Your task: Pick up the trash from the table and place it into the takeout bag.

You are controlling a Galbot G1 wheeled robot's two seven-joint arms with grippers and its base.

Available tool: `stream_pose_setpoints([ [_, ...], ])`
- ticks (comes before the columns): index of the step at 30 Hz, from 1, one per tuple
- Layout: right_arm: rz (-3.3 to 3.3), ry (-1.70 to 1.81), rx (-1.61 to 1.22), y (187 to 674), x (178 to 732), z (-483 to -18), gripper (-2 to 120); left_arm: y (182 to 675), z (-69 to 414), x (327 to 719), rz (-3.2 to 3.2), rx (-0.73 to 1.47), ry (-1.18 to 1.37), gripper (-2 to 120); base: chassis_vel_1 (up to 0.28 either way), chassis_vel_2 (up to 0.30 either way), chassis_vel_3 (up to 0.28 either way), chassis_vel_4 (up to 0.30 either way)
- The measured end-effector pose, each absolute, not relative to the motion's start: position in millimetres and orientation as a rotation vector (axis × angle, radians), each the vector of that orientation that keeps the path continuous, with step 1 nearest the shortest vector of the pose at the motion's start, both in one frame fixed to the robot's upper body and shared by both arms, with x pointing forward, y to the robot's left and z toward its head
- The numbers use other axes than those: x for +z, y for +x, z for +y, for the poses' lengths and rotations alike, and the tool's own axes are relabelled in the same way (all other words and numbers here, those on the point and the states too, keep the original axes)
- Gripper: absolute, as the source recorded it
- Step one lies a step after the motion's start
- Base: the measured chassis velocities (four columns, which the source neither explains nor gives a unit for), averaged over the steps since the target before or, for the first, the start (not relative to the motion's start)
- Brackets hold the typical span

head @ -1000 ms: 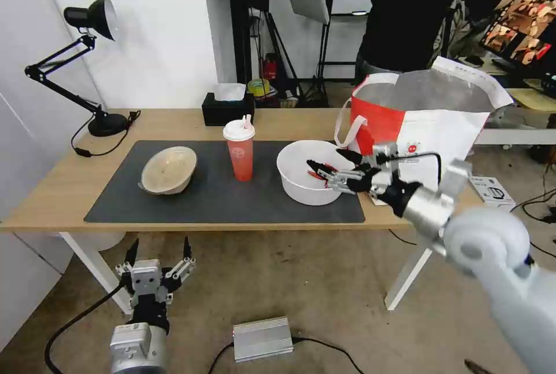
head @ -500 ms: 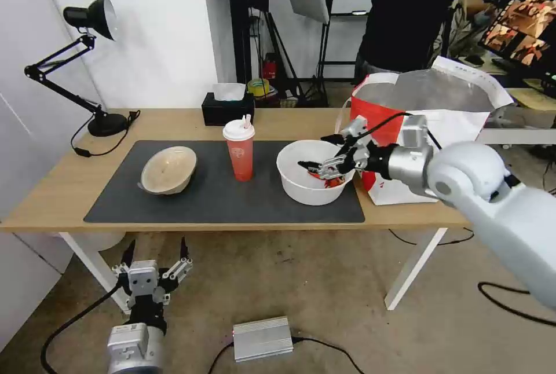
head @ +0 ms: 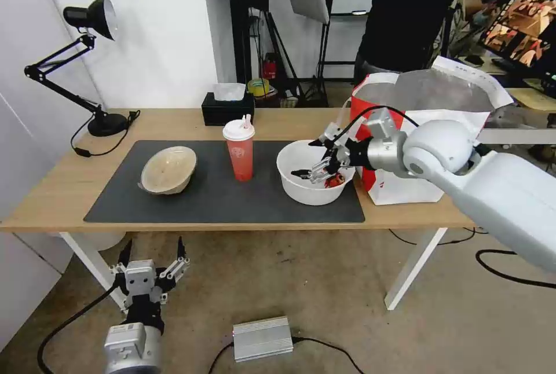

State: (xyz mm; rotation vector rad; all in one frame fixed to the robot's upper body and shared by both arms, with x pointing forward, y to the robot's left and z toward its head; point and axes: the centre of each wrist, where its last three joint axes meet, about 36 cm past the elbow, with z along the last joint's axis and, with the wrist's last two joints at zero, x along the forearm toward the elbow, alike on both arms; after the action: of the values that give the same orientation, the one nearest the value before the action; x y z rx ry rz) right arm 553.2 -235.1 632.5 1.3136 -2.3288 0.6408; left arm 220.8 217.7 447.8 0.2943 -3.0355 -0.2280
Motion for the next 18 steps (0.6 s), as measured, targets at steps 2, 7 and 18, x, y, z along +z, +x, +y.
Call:
stream_pose_setpoints([
  [2, -2.316, 1.28, 0.63, 557.6, 632.6, -230.1, 100, 221.1, 217.4, 447.9, -3.036, -0.227, 0.293, 100, 0.0, 0.0, 0.0, 0.0],
  [7, -2.303, 1.244, 0.625, 563.2, 630.5, -225.7, 100, 221.2, 217.4, 447.5, -3.036, -0.226, 0.293, 100, 0.0, 0.0, 0.0, 0.0],
  [18, -2.276, 1.197, 0.591, 559.5, 616.7, -217.8, 100, 221.2, 217.6, 447.3, -3.035, -0.226, 0.294, 100, 0.0, 0.0, 0.0, 0.0],
])
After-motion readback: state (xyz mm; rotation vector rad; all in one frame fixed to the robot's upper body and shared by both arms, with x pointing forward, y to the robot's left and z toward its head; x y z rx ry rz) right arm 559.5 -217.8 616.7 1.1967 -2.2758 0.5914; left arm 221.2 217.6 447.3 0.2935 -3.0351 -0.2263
